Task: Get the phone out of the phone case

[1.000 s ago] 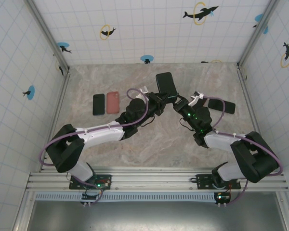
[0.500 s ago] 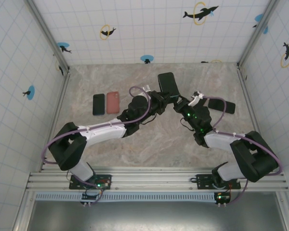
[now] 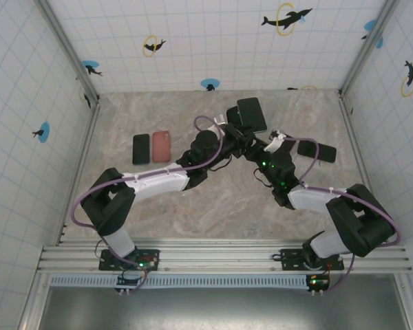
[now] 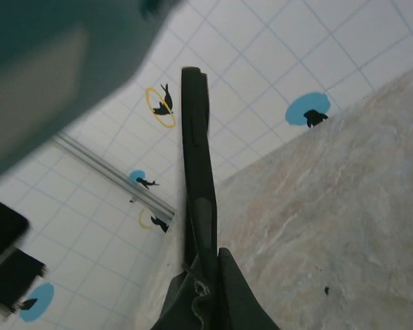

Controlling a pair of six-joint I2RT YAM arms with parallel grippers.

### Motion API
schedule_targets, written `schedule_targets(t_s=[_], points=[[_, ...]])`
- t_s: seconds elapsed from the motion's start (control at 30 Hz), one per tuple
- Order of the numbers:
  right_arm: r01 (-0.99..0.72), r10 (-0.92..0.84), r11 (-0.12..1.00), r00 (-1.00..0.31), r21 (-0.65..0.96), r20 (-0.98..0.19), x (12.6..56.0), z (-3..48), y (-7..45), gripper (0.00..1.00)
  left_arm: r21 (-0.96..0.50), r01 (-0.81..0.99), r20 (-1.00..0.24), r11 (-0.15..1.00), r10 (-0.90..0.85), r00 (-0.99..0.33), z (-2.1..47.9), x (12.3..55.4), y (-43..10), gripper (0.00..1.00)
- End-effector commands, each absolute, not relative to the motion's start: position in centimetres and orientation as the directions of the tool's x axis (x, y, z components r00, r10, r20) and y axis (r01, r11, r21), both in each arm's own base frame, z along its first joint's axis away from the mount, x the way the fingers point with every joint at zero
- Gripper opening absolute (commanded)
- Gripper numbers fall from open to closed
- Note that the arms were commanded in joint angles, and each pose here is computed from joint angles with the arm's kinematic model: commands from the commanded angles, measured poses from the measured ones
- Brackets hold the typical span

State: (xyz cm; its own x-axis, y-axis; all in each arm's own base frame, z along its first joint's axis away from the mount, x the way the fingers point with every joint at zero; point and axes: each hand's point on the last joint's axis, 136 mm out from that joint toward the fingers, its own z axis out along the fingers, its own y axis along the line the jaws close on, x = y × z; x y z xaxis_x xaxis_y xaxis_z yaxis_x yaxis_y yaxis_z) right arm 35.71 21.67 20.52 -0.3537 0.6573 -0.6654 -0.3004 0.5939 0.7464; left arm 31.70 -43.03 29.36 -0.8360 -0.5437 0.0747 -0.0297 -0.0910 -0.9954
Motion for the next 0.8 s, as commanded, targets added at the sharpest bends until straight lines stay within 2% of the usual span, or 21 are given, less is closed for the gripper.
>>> schedule_targets(t_s=[0.0, 0.07, 0.3, 0.6, 0.77], points=[[-0.215, 0.669, 0.630, -0.340, 0.747, -0.662, 35.8, 18.3, 19.4, 0.04, -0.980, 0.065, 0.041, -0.186, -0.517, -0.855, 34.0, 30.8, -42.4, 0.00], [-0.199, 0.682, 0.620, -0.341, 0.759, -0.647, 35.9, 18.0, 18.5, 0.04, -0.987, 0.070, 0.015, -0.143, -0.523, -0.852, 33.2, 31.0, -41.5, 0.00], [-0.204, 0.717, 0.553, -0.377, 0.808, -0.586, 35.8, 17.9, 18.1, 0.04, -0.977, 0.100, -0.182, 0.189, -0.491, -0.852, 27.2, 32.7, -35.8, 0.01], [-0.201, 0.715, 0.519, -0.430, 0.831, -0.551, 36.1, 17.2, 20.1, 0.05, -0.919, 0.156, -0.312, 0.363, -0.424, -0.850, 20.5, 34.6, -29.1, 0.01], [-0.201, 0.698, 0.520, -0.460, 0.830, -0.549, 36.2, 16.8, 21.4, 0.05, -0.889, 0.143, -0.332, 0.436, -0.395, -0.857, 16.6, 35.5, -26.4, 0.01]])
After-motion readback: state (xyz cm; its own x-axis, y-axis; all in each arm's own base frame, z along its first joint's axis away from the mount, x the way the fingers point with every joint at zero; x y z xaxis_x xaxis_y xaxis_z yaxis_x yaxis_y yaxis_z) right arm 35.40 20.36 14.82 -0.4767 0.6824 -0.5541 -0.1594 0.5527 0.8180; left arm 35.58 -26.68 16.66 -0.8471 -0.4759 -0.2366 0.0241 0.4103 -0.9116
